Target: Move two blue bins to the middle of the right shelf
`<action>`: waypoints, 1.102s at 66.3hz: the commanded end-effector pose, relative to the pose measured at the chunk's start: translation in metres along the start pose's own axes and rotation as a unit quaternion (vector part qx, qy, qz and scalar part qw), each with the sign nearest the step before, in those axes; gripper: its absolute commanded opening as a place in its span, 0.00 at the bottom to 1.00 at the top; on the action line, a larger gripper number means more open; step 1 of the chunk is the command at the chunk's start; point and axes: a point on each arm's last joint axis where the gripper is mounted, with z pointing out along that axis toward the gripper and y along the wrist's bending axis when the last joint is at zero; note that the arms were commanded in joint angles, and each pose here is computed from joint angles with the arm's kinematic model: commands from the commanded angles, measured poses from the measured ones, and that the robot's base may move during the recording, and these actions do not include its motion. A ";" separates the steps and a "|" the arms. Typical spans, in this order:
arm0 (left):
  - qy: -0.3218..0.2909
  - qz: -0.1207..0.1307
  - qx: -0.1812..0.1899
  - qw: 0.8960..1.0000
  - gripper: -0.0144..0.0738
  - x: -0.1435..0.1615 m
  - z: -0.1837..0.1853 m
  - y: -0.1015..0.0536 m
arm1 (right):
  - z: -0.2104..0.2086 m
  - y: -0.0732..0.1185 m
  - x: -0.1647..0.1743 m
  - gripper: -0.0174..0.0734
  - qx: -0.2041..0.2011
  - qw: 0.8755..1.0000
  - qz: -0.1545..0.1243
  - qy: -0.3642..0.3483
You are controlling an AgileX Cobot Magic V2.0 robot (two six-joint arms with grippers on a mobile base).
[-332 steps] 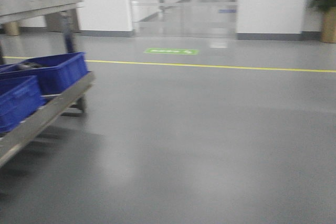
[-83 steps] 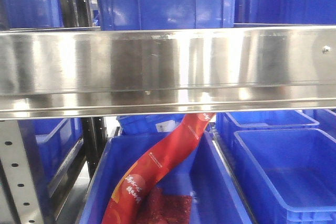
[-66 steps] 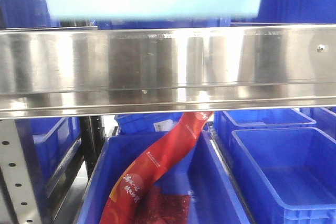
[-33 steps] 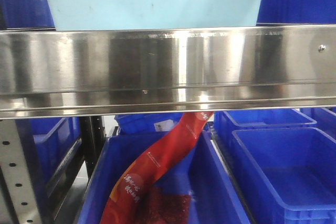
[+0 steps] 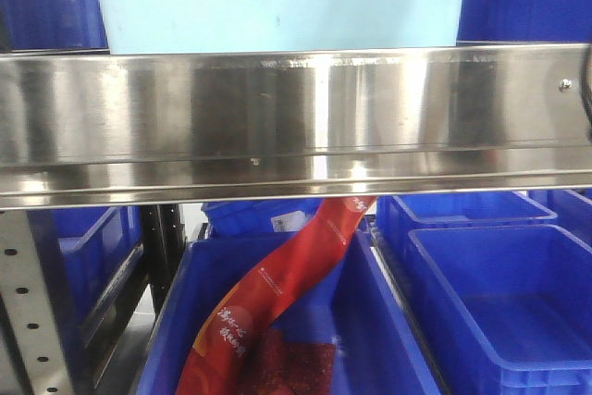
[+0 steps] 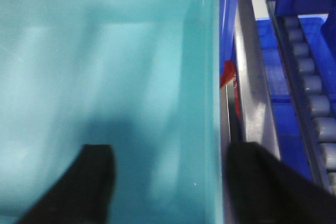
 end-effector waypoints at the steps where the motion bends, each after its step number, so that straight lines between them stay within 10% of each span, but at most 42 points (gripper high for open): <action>1: -0.021 0.002 0.013 1.000 0.28 -0.010 -0.019 -0.007 | -0.014 0.000 -0.007 0.34 0.001 1.000 -0.003 -0.006; 10: -0.032 0.003 0.016 0.999 0.04 -0.013 -0.022 -0.008 | -0.017 0.001 -0.008 0.01 -0.005 1.000 0.002 -0.007; 31: -0.103 0.032 0.039 0.993 0.04 0.017 -0.051 -0.016 | -0.045 0.000 0.009 0.01 -0.033 0.997 -0.002 -0.069; 73: -0.267 0.089 0.055 0.958 0.04 0.159 -0.111 0.034 | -0.105 -0.037 0.146 0.01 -0.072 0.970 -0.082 -0.215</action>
